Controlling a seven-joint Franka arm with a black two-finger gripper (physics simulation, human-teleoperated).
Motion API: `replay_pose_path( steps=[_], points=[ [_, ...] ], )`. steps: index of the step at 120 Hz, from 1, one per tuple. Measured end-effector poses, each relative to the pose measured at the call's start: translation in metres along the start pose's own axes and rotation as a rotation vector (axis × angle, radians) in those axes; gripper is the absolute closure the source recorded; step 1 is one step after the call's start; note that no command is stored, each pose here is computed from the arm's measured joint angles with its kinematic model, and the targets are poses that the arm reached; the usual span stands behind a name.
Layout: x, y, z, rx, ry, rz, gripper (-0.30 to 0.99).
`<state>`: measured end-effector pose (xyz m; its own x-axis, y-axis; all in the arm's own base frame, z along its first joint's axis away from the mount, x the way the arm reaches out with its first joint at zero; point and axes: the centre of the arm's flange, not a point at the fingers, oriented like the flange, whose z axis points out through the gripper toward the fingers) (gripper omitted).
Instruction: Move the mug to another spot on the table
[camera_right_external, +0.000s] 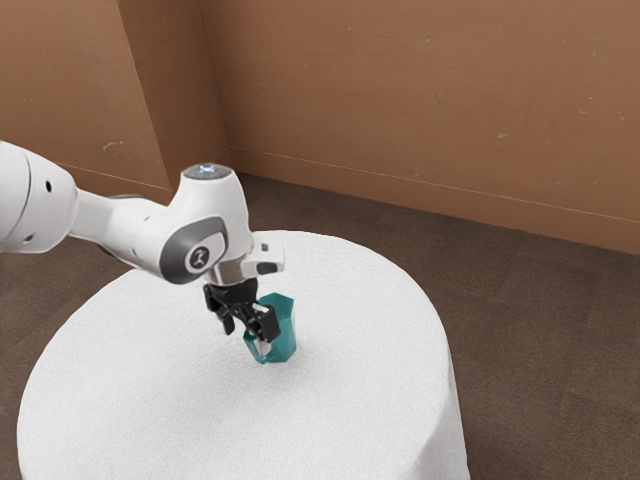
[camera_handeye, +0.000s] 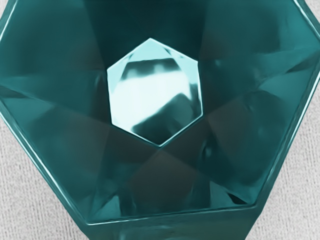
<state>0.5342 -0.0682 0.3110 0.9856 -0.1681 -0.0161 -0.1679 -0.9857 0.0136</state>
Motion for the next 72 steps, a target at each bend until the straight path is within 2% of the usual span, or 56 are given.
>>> replay_pose_path(
  steps=[72],
  points=[
    [0.006,-0.004,0.022,-0.003,0.018,0.015,0.03]
  ],
)
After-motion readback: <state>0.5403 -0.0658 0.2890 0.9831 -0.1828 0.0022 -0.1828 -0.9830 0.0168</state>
